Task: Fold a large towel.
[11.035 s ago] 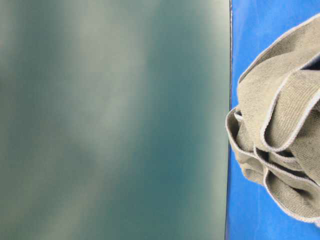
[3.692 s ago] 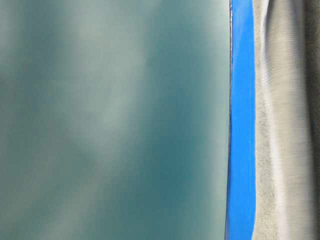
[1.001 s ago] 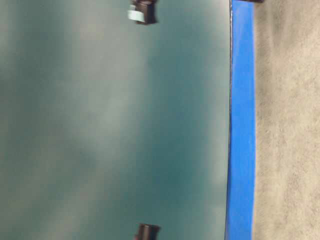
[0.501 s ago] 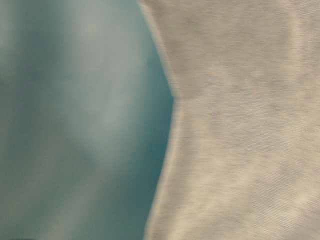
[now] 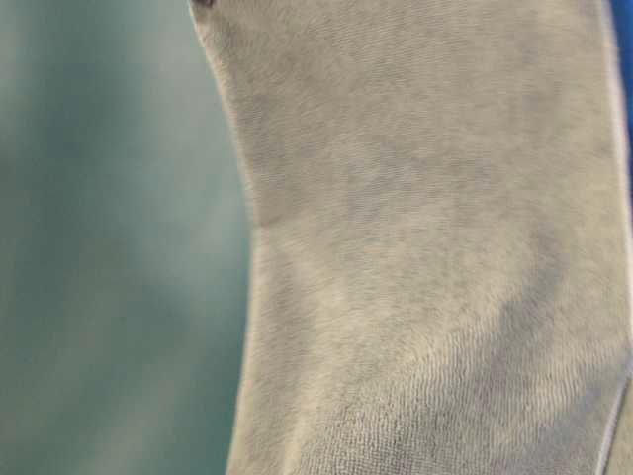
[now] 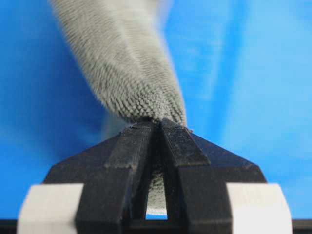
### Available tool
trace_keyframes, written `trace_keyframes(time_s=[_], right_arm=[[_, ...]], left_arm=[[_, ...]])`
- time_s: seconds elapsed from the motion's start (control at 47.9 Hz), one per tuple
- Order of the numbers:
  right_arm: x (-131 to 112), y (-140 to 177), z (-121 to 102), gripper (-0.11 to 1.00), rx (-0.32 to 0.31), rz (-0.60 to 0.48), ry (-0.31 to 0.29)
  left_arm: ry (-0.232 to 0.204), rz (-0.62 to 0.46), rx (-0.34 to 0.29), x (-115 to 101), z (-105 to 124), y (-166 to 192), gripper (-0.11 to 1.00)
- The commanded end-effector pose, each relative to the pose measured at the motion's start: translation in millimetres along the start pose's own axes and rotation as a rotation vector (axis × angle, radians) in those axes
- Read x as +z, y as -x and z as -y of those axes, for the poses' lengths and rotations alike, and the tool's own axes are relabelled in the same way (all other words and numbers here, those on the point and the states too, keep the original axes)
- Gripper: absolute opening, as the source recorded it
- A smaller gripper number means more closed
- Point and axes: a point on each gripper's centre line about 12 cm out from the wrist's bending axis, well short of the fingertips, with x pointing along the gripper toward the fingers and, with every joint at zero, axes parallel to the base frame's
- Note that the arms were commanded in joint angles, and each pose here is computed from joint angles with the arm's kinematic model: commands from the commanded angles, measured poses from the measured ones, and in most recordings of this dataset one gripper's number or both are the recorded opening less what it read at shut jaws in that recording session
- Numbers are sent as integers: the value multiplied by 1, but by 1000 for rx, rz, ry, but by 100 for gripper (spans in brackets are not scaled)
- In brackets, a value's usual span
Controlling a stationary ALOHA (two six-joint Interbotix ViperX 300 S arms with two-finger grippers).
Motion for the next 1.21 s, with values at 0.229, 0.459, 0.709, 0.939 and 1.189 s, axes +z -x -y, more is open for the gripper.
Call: trace_keyframes(time_s=[0.229, 0.459, 0.709, 0.939, 1.189], right_arm=[[58, -44, 11, 4, -9, 123, -25], [83, -73, 11, 4, 18, 168, -39], [97, -86, 16, 4, 1, 187, -31], [90, -73, 24, 4, -33, 180, -27], [67, -30, 45, 4, -99, 169, -65]], left_arm=[[92, 48, -213, 10, 77, -8, 3], [79, 79, -312, 33, 126, -30, 3], [52, 123, -360, 78, 171, -56, 3], [12, 182, -371, 122, 196, -80, 3], [-10, 238, -386, 160, 223, -116, 3]])
